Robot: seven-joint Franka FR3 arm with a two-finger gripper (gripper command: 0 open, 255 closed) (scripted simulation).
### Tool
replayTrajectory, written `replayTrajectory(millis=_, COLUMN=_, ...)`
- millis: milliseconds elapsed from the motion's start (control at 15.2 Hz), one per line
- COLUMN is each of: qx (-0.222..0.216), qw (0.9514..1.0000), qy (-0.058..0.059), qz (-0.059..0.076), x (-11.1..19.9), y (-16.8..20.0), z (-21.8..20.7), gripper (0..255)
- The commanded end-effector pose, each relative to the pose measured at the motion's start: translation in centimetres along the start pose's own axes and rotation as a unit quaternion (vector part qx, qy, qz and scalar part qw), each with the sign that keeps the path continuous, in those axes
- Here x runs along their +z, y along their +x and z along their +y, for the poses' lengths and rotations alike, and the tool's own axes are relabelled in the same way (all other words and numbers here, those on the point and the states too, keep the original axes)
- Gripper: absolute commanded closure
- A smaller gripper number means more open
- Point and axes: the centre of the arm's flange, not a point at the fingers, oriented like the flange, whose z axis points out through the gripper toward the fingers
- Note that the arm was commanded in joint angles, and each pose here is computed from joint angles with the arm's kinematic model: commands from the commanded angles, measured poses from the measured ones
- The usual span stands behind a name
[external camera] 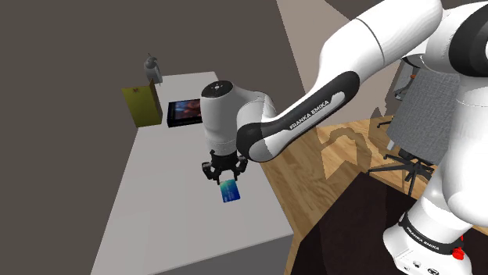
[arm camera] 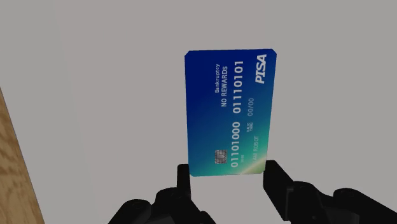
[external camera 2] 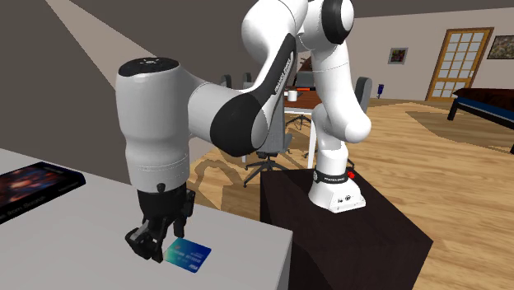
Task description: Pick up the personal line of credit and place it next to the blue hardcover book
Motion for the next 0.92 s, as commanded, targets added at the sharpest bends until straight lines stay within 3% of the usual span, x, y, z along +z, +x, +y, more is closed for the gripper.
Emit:
replayTrajectory(millis=0, qx=0.000, qw=1.0000, qy=-0.002, qz=-0.001, x=0.2, y=0.0, z=0.1, gripper=255)
replayTrajectory(millis=330, qx=0.000, qw=1.0000, qy=-0.002, qz=-0.001, x=0.2, y=0.0, z=0.1, gripper=255)
replayTrajectory(millis=858, qx=0.000, qw=1.0000, qy=-0.002, qz=-0.001, x=-4.0, y=0.6, z=0.2, gripper=255)
